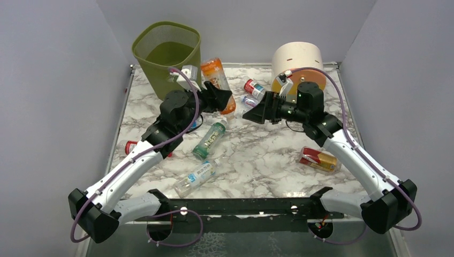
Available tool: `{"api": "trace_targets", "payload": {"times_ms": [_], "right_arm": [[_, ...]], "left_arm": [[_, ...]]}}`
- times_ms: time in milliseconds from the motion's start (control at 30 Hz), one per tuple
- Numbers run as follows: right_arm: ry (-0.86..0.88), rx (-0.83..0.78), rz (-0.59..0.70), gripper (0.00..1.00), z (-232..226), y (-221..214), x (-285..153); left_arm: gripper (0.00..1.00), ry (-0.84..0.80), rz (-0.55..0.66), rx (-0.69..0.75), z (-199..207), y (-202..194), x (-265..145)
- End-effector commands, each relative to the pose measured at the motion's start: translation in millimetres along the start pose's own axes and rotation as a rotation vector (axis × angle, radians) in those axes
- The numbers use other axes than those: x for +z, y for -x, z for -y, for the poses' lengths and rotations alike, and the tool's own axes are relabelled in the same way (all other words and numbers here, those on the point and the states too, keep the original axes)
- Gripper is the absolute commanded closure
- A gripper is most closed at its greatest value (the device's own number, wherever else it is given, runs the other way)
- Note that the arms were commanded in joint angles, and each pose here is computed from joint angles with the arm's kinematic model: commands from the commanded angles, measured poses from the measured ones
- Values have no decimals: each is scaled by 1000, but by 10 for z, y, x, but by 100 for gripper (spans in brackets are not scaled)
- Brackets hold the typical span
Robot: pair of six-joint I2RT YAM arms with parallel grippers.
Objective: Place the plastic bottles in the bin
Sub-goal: Pick up the plastic bottle at the center of the board, then place the plastic bottle in the trash bin.
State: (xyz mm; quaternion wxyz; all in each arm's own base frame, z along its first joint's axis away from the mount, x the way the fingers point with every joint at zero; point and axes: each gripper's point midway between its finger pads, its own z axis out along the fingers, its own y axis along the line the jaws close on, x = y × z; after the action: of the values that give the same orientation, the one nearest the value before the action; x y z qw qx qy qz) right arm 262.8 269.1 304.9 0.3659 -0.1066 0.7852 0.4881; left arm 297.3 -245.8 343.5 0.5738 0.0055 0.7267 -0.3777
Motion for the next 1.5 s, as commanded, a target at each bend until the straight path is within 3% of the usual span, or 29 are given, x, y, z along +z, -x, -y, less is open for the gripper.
{"api": "trace_targets", "payload": {"times_ms": [0,467,867,1167,1467], "right_arm": [[-44,8,-27,0,169,-224,-51],[-15,44,-84,0,287,-530,-29],[-10,66,-123,1,350,-691,-34],[-8,82,-140,0,376,-777,-51],[-15,82,-150,0,368,-788,-76]], "left_arm": [[33,13,95,74,50,517,52],[32,70,293,121,-505,1955,281],[32,102,453,59,-1196,2741,311],[32,164,511,105,-1676,3007,428],[31,206,468,74,-2221,2781,701]]}}
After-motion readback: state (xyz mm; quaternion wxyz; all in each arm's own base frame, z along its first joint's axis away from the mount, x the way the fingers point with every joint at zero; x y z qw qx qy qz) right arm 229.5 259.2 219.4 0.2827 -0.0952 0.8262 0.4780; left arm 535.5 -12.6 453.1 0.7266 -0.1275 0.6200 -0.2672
